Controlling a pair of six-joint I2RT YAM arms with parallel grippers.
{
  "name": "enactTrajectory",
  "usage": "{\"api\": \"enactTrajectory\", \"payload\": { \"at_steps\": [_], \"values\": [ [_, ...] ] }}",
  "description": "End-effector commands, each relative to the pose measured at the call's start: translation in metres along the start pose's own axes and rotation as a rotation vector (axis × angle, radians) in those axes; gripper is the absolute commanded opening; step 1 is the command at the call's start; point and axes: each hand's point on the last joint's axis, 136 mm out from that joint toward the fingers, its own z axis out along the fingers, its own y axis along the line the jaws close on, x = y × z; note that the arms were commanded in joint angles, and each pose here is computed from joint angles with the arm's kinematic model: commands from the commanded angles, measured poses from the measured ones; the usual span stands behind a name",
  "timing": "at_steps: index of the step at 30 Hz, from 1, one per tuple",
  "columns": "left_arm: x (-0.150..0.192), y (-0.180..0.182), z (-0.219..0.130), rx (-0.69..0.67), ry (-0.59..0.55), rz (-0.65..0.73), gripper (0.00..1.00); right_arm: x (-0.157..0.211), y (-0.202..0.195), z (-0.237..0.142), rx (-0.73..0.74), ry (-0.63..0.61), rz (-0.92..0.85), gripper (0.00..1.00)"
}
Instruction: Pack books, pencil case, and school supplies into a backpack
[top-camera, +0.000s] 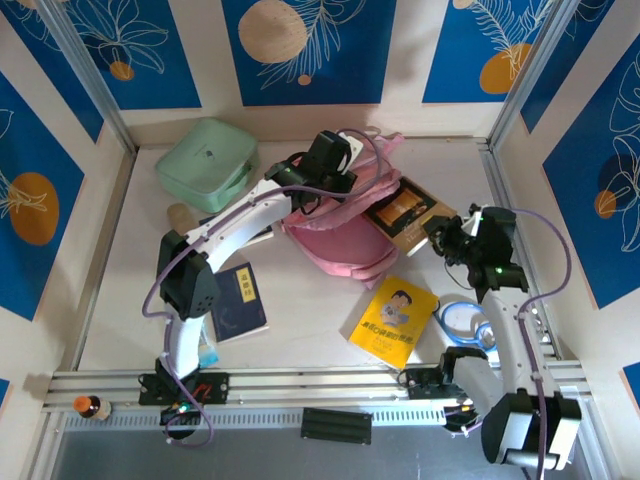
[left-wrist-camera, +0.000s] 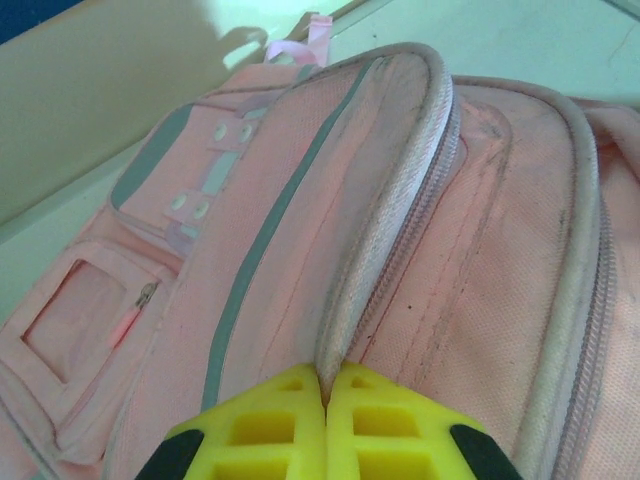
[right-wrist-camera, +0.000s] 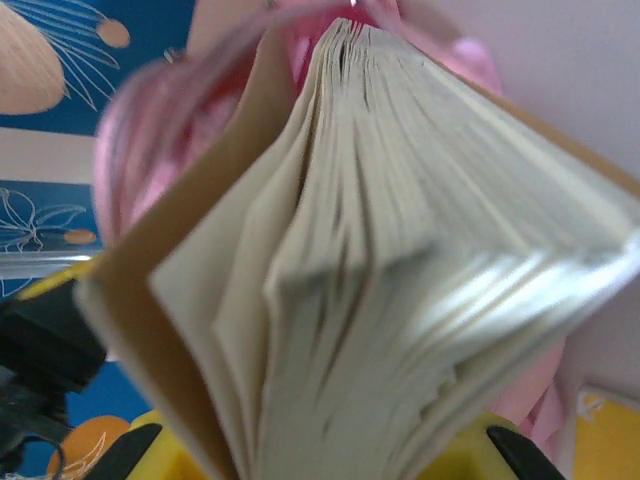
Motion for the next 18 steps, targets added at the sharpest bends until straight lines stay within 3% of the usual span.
{"api": "enactTrajectory", "payload": {
  "at_steps": [1, 9, 18],
  "values": [
    [-0.051, -0.006, -0.019, 0.044, -0.158, -0.061, 0.00, 0.007, 0.033, 0.013, -0.123, 0.031, -0.005, 0.08],
    [-0.055, -0.006, -0.018, 0.045, -0.169, -0.073, 0.00, 0.014, 0.062, 0.066, -0.219, 0.066, 0.023, 0.07],
    [-0.061, -0.001, -0.024, 0.031, -0.185, -0.096, 0.00, 0.006, 0.067, 0.139, -0.214, 0.053, 0.076, 0.06]
  ]
}}
